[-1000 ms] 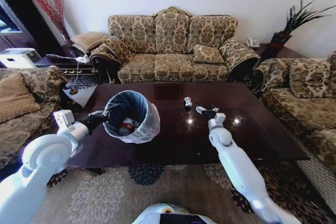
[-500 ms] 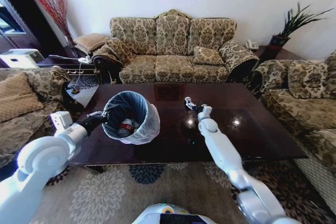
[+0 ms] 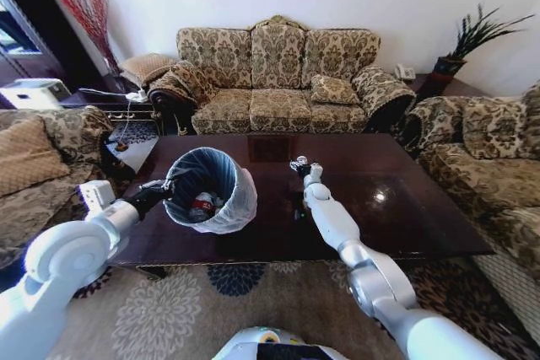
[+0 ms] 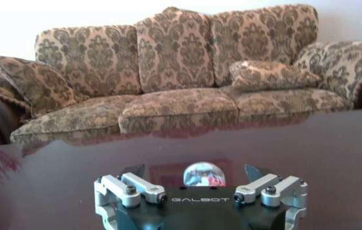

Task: Move to the front of the table and place the trash on the table into the trash bin.

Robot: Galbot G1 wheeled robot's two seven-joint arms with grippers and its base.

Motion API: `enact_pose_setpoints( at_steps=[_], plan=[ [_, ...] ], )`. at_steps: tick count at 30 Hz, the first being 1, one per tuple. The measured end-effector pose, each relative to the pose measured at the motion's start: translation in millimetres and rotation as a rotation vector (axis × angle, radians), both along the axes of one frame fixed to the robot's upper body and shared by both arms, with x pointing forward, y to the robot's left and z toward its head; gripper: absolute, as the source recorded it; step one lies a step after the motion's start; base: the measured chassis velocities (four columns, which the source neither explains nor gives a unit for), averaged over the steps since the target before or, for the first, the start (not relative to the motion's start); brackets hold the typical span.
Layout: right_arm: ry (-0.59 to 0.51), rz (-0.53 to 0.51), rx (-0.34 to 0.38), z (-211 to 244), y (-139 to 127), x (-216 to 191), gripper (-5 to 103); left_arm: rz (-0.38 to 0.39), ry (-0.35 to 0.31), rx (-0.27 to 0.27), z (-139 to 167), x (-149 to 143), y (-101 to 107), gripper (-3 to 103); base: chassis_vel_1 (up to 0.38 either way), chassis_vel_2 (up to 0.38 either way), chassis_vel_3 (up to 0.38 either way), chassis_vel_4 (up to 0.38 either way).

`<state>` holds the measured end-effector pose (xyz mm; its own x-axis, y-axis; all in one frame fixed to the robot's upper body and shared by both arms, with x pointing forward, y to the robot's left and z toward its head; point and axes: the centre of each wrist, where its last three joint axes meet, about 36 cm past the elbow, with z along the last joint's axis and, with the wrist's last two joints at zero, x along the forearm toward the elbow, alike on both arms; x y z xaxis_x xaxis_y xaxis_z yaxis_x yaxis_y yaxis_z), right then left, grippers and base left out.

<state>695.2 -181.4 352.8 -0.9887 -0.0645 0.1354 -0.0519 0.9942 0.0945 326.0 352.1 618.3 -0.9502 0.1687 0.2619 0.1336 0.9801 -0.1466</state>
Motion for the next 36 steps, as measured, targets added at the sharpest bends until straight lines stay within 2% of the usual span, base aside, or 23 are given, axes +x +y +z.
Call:
enact_pose_setpoints(
  at_steps=[7,9,10,13,14,16,17,20,22,23,25,29,30,32,34,36],
  plan=[
    [0.016,0.011,0.01,-8.8,0.3,2.4,103,-0.004,0.003,-0.004,-1.4,0.4,-1.2,0,0.0,0.0,0.0,0.0],
    [0.02,0.016,-0.002,-12.1,0.5,3.0,96,-0.005,0.005,-0.005,-1.9,0.2,-1.4,0,0.0,0.0,0.0,0.0],
    [0.02,0.016,-0.002,-12.1,0.5,3.0,96,-0.005,0.005,-0.005,-1.9,0.2,-1.4,0,0.0,0.0,0.0,0.0],
    [0.035,0.007,0.001,-12.7,-2.4,6.3,85,-0.006,0.009,-0.008,-3.4,0.1,-2.1,0,0.0,0.0,0.0,0.0],
    [0.035,0.007,0.001,-12.7,-2.4,6.3,85,-0.006,0.009,-0.008,-3.4,0.1,-2.1,0,0.0,0.0,0.0,0.0],
    [0.041,0.002,0.009,-10.8,-4.1,8.7,76,-0.009,0.011,-0.008,-3.9,-1.1,-3.2,0,0.0,0.0,0.0,0.0],
    [0.041,0.002,0.009,-10.8,-4.1,8.7,76,-0.009,0.011,-0.008,-3.9,-1.1,-3.2,0,0.0,0.0,0.0,0.0],
    [0.061,-0.001,0.009,-8.4,-5.2,10.8,60,-0.011,0.003,-0.005,0.2,-3.8,-3.0,0,0.0,0.0,0.0,0.0],
    [0.07,-0.003,0.007,-8.5,-5.9,10.8,60,-0.014,0.001,-0.005,1.3,-4.0,-3.1,0,0.0,0.0,0.0,0.0],
    [0.08,-0.007,0.008,-8.6,-7.3,10.7,48,-0.017,0.0,-0.007,2.1,-4.3,-3.5,0,0.0,0.0,0.0,0.0],
    [0.085,-0.008,0.01,-9.4,-7.8,10.2,48,-0.018,0.0,-0.008,2.1,-4.4,-3.7,0,0.0,0.0,0.0,0.0],
    [0.1,-0.014,0.014,-15.5,-11.7,6.5,27,-0.019,-0.004,-0.02,0.8,-6.8,-5.6,0,0.0,0.0,0.0,0.0],
    [0.1,-0.014,0.014,-15.5,-11.7,6.5,27,-0.019,-0.004,-0.02,0.8,-6.8,-5.6,0,0.0,0.0,0.0,0.0],
    [0.099,-0.018,0.016,-17.8,-16.0,4.1,16,-0.019,0.0,-0.021,-0.3,-7.6,-5.8,0,0.0,0.0,0.0,0.0],
    [0.098,-0.019,0.017,-18.0,-16.8,3.7,16,-0.019,0.0,-0.021,-0.4,-7.6,-5.8,0,0.0,0.0,0.0,0.0],
    [0.097,-0.023,0.02,-20.1,-19.4,1.0,6,-0.017,0.0,-0.021,-0.1,-8.0,-5.4,0,0.0,0.0,0.0,0.0]
  ],
)
